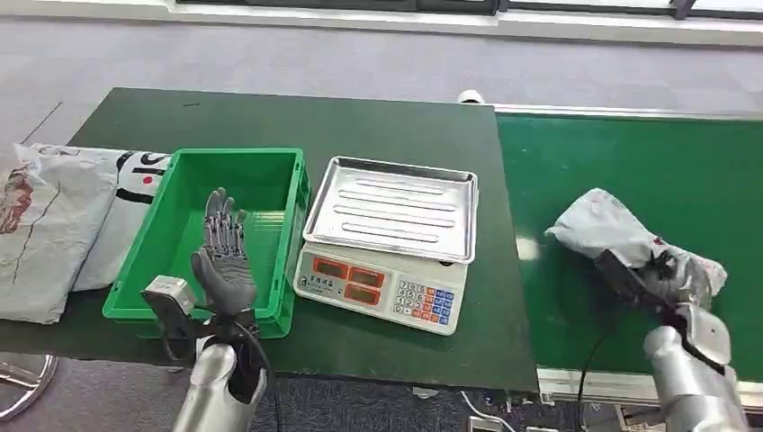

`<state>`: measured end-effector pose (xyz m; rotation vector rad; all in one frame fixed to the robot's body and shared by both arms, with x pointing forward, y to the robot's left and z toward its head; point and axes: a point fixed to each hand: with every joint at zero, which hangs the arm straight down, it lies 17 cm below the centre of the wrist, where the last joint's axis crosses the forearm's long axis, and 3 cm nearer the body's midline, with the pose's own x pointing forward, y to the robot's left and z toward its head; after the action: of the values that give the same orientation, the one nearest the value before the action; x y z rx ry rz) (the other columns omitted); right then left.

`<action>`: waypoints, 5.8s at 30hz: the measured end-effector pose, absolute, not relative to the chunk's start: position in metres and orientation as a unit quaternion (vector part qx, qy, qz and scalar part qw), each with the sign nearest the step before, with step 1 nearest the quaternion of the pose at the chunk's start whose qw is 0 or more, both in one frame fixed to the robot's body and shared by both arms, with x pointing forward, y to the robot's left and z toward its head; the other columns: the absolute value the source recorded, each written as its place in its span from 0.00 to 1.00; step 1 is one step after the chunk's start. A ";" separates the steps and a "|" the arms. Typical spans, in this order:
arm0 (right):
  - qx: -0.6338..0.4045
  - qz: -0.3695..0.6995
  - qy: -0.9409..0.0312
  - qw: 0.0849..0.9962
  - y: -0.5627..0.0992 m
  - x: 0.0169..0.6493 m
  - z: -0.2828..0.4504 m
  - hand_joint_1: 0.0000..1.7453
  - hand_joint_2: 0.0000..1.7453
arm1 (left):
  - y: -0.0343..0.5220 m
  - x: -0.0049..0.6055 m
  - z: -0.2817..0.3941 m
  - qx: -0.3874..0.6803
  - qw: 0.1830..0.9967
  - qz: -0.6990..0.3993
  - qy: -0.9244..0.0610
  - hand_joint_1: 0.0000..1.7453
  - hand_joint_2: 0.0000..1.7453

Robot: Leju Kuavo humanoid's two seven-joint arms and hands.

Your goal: Moved the parcel from conveyor to table for the left to box.

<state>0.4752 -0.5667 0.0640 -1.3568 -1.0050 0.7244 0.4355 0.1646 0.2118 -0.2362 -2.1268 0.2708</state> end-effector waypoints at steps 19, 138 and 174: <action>-0.689 0.099 -0.653 0.297 -0.568 0.395 0.307 1.00 1.00 | 0.162 0.434 0.216 -0.112 0.467 0.109 -0.870 0.00 0.00; -0.199 0.148 -0.879 0.406 -0.191 0.446 0.274 0.00 1.00 | 0.001 0.459 0.193 0.045 0.457 -0.286 -0.841 0.00 0.00; -0.209 0.100 -0.914 0.332 -0.213 0.385 0.313 0.00 1.00 | -0.091 0.403 0.107 0.011 0.371 -0.538 -0.757 0.00 1.00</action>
<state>0.3845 -0.2134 0.3129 -0.5469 -2.3899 0.2619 0.4025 -0.0913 0.1067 0.0294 -1.9417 -1.3795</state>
